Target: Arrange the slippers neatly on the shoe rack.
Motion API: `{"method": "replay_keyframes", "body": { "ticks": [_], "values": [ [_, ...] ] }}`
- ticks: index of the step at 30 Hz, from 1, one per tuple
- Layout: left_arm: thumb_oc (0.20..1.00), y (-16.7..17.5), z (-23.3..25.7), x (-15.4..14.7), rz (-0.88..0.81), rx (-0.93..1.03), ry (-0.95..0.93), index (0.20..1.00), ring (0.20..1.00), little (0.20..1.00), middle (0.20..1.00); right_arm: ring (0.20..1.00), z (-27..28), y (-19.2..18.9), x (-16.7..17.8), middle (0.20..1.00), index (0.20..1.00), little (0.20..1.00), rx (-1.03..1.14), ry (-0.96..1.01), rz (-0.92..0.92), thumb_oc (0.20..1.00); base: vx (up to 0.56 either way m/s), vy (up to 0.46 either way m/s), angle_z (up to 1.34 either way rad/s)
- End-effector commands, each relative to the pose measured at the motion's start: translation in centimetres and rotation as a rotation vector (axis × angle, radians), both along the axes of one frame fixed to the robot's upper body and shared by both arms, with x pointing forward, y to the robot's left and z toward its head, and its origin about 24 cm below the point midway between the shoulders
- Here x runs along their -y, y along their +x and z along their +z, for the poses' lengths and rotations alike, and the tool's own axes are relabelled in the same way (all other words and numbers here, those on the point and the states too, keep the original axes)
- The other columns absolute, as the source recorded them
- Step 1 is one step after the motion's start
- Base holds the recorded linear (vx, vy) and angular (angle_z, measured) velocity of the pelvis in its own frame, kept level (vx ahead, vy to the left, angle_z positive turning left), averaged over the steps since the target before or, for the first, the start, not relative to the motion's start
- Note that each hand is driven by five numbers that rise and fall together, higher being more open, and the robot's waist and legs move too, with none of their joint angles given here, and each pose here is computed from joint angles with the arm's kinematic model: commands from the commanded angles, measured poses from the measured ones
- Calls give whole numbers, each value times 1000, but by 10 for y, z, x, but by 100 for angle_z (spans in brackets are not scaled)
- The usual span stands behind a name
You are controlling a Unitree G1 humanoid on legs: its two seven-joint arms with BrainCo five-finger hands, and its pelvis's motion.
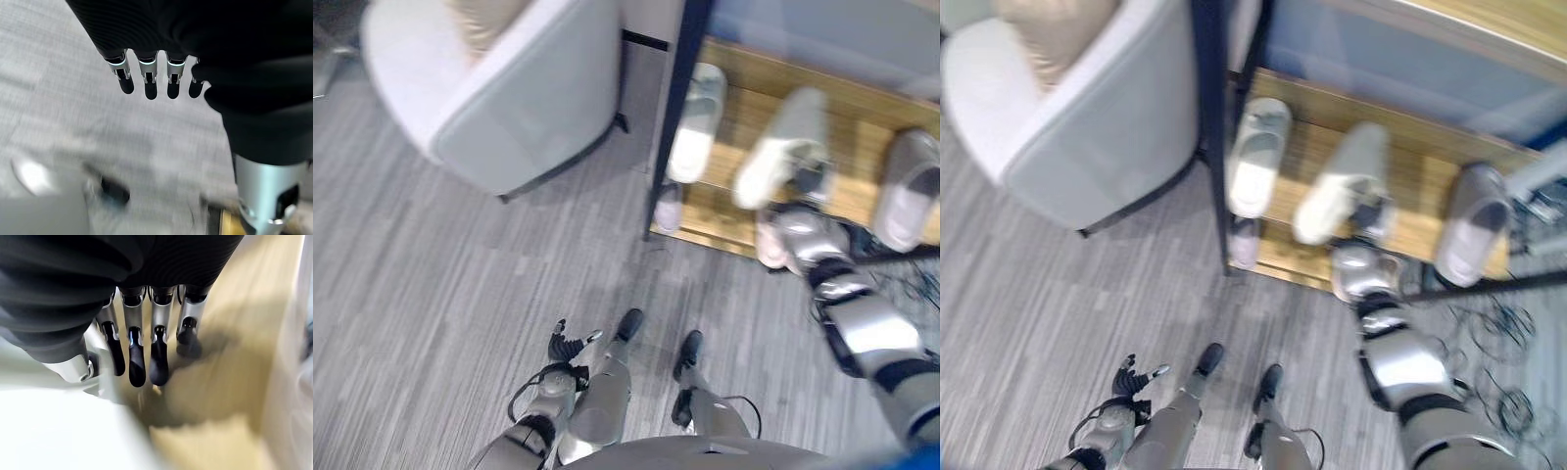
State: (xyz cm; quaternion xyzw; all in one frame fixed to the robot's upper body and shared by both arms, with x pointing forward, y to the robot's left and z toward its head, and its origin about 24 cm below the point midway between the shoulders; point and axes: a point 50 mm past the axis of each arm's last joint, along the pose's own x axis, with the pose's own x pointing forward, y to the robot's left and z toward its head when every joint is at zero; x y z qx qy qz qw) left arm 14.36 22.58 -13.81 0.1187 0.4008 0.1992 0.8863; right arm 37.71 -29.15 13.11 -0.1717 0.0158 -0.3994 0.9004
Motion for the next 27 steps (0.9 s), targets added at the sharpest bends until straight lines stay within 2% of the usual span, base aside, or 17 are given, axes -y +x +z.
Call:
{"method": "replay_keyframes", "body": {
  "ticks": [1, 4, 11, 27],
  "values": [
    [1000, 20, 7, 5, 11, 61, -7, 1000, 1000, 1000, 1000, 200, 71, 23, -59, 200, 200, 200, 295, -66, 270, 200, -49, 27, -13],
    [1000, 33, 8, 13, 104, 64, -87, 1000, 1000, 1000, 1000, 200, 65, 27, -123, 200, 200, 200, 289, -62, 385, 200, -30, 27, -17],
    [1000, 49, 14, 23, 107, 98, -105, 1000, 1000, 1000, 1000, 200, 58, 25, -124, 200, 200, 200, 279, -45, 388, 200, -3, 11, 1],
    [1000, 45, 11, 24, 121, 78, -100, 1000, 1000, 1000, 1000, 200, 53, 24, -125, 200, 200, 200, 277, -18, 397, 200, -3, 2, -1]
  ]
}}
